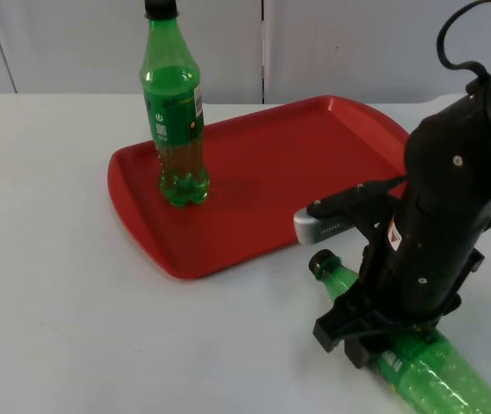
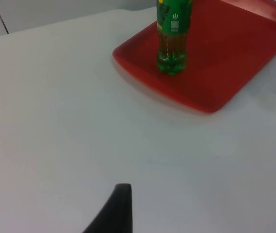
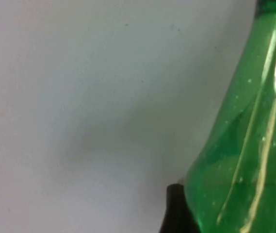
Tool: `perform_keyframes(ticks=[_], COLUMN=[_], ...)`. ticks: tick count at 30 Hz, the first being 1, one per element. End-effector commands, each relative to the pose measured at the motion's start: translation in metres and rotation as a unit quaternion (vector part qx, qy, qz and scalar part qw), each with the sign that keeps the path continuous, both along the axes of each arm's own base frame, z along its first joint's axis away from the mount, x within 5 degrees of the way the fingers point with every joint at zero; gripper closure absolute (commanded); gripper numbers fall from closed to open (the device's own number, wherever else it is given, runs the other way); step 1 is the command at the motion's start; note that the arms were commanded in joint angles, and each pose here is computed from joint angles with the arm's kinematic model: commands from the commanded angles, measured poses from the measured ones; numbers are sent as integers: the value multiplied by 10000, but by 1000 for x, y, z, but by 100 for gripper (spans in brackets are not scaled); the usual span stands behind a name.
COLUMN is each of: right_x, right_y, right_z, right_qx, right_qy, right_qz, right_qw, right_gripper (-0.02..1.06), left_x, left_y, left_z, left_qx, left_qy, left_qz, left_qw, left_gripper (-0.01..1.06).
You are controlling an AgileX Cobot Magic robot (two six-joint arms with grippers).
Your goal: Place the bottle upright on the tray.
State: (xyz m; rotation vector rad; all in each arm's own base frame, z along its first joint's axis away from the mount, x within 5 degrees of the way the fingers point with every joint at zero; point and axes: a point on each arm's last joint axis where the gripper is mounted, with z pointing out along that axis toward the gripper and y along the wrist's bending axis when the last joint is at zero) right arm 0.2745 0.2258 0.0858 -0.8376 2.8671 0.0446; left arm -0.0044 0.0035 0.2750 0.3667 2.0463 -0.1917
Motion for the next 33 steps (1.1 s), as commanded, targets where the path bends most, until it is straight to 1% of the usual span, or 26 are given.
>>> perform_keyframes(ticks=[1, 2, 14, 18, 21, 24, 28, 31, 33], right_x=[0, 0, 0, -1, -3, -4, -4, -2, -3], right_y=[1, 1, 0, -1, -2, -3, -3, -3, -3], right_z=[-1, -1, -1, -1, -1, -2, 0, 8, 13], right_qx=[-22, -5, -42, -109, -213, -261, -254, -153, -153], right_qy=[-19, -33, 5, 73, 141, 184, 174, 67, 63], right_qz=[26, 11, 9, 19, 241, 292, 291, 205, 193], right_qw=[10000, 10000, 10000, 9999, 9994, 9991, 9991, 9996, 9997], right_gripper=[100, 104, 105, 105, 105, 105, 105, 105, 105], left_x=[0, 0, 0, 0, 0, 0, 0, 0, 0], left_y=[0, 0, 0, 0, 0, 0, 0, 0, 0], left_z=[0, 0, 0, 0, 0, 0, 0, 0, 0], left_qx=[-28, -28, -28, -28, -28, -28, -28, -28, -28], left_qy=[-36, -36, -36, -36, -36, -36, -36, -36, -36], left_qz=[-40, -40, -40, -40, -40, -40, -40, -40, -40], left_qw=[10000, 10000, 10000, 10000, 10000, 10000, 10000, 10000, 10000], left_gripper=[0, 0, 0, 0, 0, 0, 0, 0, 0])
